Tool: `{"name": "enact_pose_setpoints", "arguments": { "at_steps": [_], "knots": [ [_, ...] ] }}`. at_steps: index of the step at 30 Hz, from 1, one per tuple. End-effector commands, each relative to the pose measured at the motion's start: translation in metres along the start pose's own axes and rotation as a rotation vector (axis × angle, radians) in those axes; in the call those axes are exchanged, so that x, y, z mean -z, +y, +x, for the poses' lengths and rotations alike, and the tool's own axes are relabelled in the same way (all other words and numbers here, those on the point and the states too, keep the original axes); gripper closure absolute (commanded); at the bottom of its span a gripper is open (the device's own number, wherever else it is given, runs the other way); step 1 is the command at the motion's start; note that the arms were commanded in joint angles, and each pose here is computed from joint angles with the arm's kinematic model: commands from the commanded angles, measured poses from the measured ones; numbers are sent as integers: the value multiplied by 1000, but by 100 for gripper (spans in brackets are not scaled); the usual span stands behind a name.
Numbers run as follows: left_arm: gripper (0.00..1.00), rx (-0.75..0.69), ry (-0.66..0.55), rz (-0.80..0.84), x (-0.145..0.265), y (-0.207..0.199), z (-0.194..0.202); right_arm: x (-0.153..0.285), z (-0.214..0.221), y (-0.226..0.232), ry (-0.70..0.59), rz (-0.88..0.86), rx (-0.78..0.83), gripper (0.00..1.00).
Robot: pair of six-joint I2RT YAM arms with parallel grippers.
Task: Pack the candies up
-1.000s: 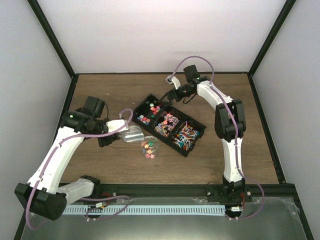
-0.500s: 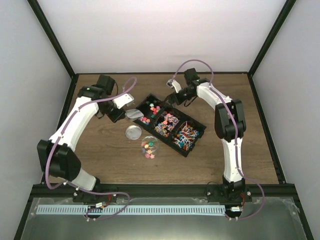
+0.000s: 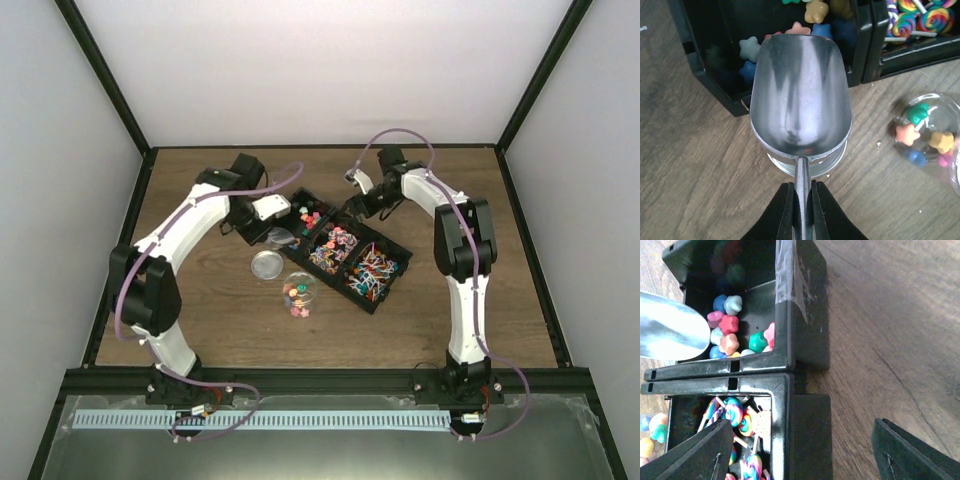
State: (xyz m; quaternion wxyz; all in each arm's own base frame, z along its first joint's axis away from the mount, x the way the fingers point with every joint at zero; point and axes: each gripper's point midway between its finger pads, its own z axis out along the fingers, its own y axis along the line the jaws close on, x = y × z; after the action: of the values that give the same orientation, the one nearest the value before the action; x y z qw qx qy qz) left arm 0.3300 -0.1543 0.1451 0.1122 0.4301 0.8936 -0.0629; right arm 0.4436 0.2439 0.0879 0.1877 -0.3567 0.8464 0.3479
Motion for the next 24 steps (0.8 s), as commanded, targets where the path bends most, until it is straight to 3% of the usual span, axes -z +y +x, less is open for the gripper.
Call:
{"name": "enact_pose_setpoints", "arguments": {
  "at_steps": [1, 17, 24],
  "knots": [
    [96, 38, 13, -20, -17, 9, -10, 5, -3, 10, 0, 14, 41, 23],
    [96, -11, 109, -16, -73, 6, -31, -11, 3, 11, 6, -16, 42, 51],
    [96, 64, -29, 77, -92, -12, -47, -15, 3, 13, -2, -35, 43, 58]
  ]
}}
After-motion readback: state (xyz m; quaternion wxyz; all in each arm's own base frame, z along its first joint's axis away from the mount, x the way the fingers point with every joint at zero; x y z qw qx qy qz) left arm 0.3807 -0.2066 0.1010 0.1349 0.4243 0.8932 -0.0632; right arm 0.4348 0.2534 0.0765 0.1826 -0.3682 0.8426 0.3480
